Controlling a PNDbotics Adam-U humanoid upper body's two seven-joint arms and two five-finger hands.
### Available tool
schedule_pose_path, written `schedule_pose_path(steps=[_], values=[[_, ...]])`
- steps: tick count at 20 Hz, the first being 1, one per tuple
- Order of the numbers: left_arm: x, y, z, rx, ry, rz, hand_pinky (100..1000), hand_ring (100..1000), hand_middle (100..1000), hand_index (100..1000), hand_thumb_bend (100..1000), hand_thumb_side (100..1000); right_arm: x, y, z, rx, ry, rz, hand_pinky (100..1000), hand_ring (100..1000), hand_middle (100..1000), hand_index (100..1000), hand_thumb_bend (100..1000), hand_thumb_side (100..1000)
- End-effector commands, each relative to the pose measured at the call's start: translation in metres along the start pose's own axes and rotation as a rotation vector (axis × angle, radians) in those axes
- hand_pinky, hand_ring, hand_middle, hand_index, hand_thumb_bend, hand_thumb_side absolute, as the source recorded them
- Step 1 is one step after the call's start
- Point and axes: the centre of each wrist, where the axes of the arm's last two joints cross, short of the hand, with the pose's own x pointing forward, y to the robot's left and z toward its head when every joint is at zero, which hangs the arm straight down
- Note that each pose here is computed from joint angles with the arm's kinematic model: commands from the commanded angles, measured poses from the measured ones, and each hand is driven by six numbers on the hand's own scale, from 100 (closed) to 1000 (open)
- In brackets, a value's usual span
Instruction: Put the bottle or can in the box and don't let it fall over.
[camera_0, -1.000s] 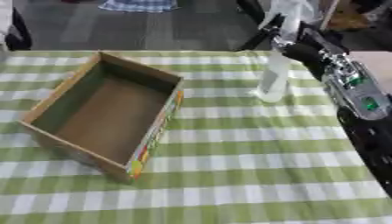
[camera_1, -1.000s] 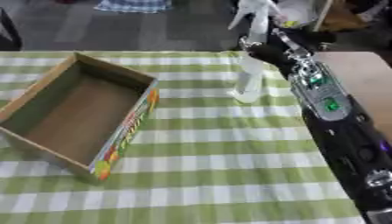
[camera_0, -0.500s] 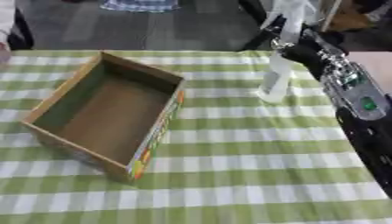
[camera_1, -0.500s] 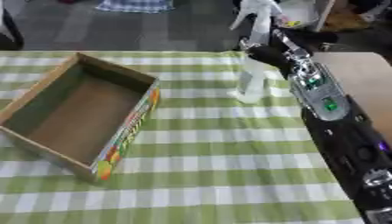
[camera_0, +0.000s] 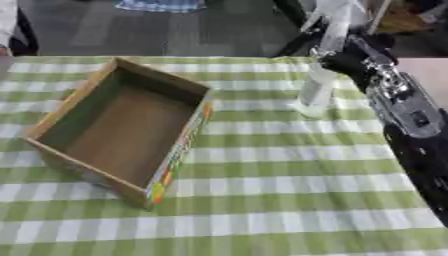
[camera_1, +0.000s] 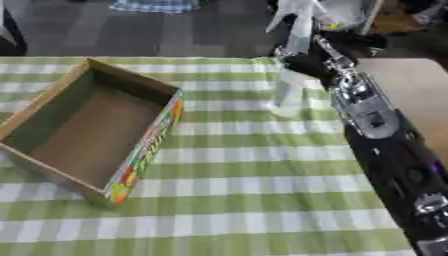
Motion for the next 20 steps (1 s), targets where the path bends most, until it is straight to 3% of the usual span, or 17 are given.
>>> schedule_pose_path(steps=[1, 20], values=[[0.005, 0.000, -0.005, -0.015, -0.024, -0.009, 934, 771, 893, 866, 126, 838, 0.008, -0.009, -0.001, -0.023, -0.017, 0.015, 893, 1000, 1000, 937, 100, 296], [0.004, 0.000, -0.004, -0.022, -0.022, -0.010, 936, 773, 895, 864, 125, 840, -0.012, -0.006, 0.002, -0.028, 0.044, -0.004, 892, 1000, 1000, 935, 100, 308]])
